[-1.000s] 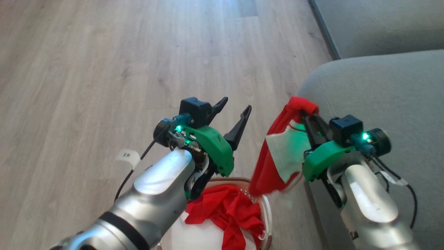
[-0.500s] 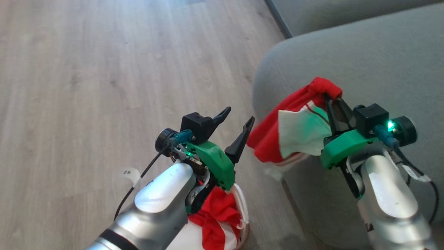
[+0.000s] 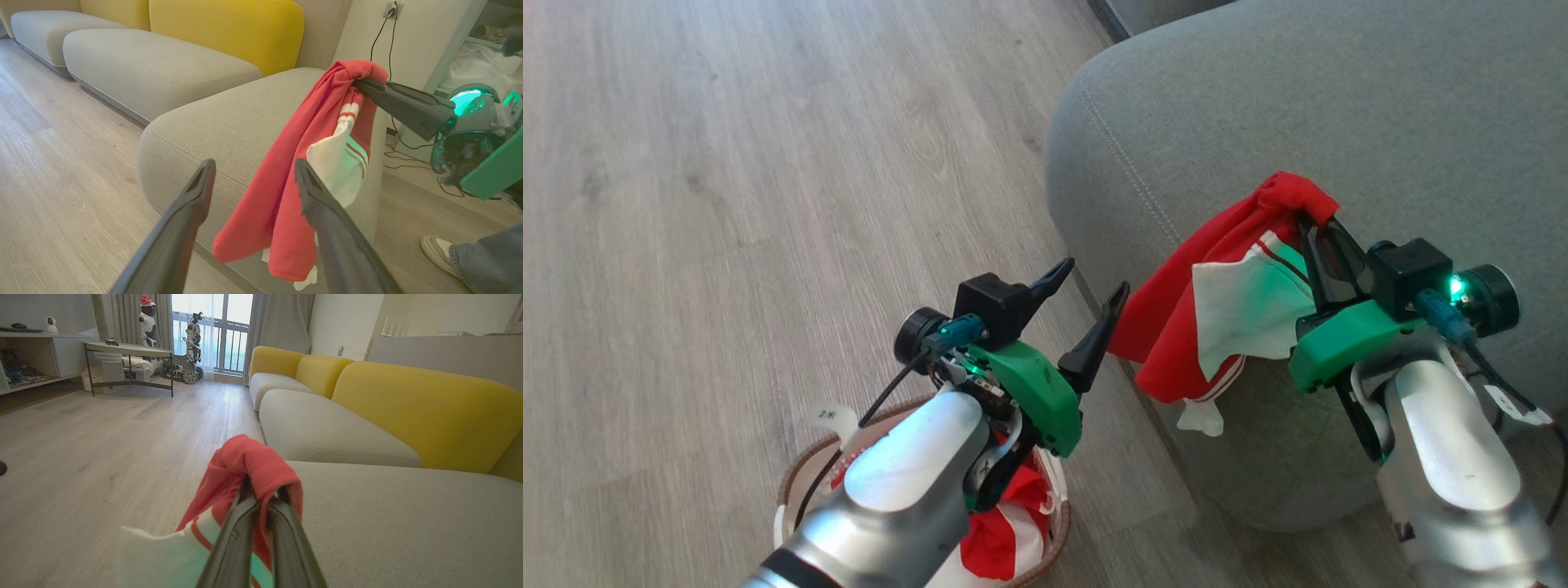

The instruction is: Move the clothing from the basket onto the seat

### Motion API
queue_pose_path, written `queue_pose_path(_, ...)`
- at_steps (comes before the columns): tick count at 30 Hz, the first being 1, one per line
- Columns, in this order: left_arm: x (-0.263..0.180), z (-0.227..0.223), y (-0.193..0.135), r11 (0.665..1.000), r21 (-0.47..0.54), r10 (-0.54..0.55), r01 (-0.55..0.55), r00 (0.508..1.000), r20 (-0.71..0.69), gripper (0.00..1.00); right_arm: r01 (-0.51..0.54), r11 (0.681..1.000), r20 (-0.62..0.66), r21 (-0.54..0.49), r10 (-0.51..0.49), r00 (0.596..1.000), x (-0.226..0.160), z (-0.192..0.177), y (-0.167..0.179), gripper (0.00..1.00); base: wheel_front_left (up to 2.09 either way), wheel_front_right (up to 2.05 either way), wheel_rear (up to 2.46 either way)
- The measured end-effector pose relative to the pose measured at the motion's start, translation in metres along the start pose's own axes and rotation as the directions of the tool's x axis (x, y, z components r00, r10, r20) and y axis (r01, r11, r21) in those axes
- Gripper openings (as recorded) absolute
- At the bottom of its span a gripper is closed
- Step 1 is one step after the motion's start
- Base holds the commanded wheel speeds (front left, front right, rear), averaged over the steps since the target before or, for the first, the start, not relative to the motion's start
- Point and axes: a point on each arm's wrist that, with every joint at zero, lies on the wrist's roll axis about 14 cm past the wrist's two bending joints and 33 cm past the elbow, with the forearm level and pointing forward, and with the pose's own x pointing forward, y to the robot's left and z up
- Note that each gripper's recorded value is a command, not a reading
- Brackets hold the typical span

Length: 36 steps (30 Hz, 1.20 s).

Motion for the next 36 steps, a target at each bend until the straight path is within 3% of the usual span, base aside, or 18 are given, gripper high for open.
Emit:
queue_pose_path(12, -0.001, -0.006, 0.014, 1.0, 0.008, 0.024, -0.024, 1.0, 0.003, 1.0, -0.005, 0.999, 0.018, 0.04, 0.004, 1.0, 0.03, 0.005, 0.001, 0.0, 0.0, 0.0, 0.0)
queue_pose_path(25, 0.007, -0.021, 0.073, 0.994, 0.013, 0.11, -0.11, 0.994, 0.005, 1.0, 0.025, 1.0, 0.144, 0.007, -0.025, 0.989, 0.159, 0.074, -0.043, 0.0, 0.0, 0.0, 0.0)
queue_pose_path(29, 0.011, -0.032, 0.093, 0.991, 0.003, 0.131, -0.131, 0.991, -0.005, 1.0, 0.095, 0.994, 0.117, 0.06, -0.101, 0.988, 0.192, 0.068, -0.067, 0.0, 0.0, 0.0, 0.0)
queue_pose_path(36, 0.018, -0.05, 0.128, 0.986, 0.007, 0.167, -0.167, 0.986, -0.013, 1.0, 0.172, 0.985, 0.057, -0.011, -0.171, 0.984, 0.238, 0.045, -0.094, 0.0, 0.0, 0.0, 0.0)
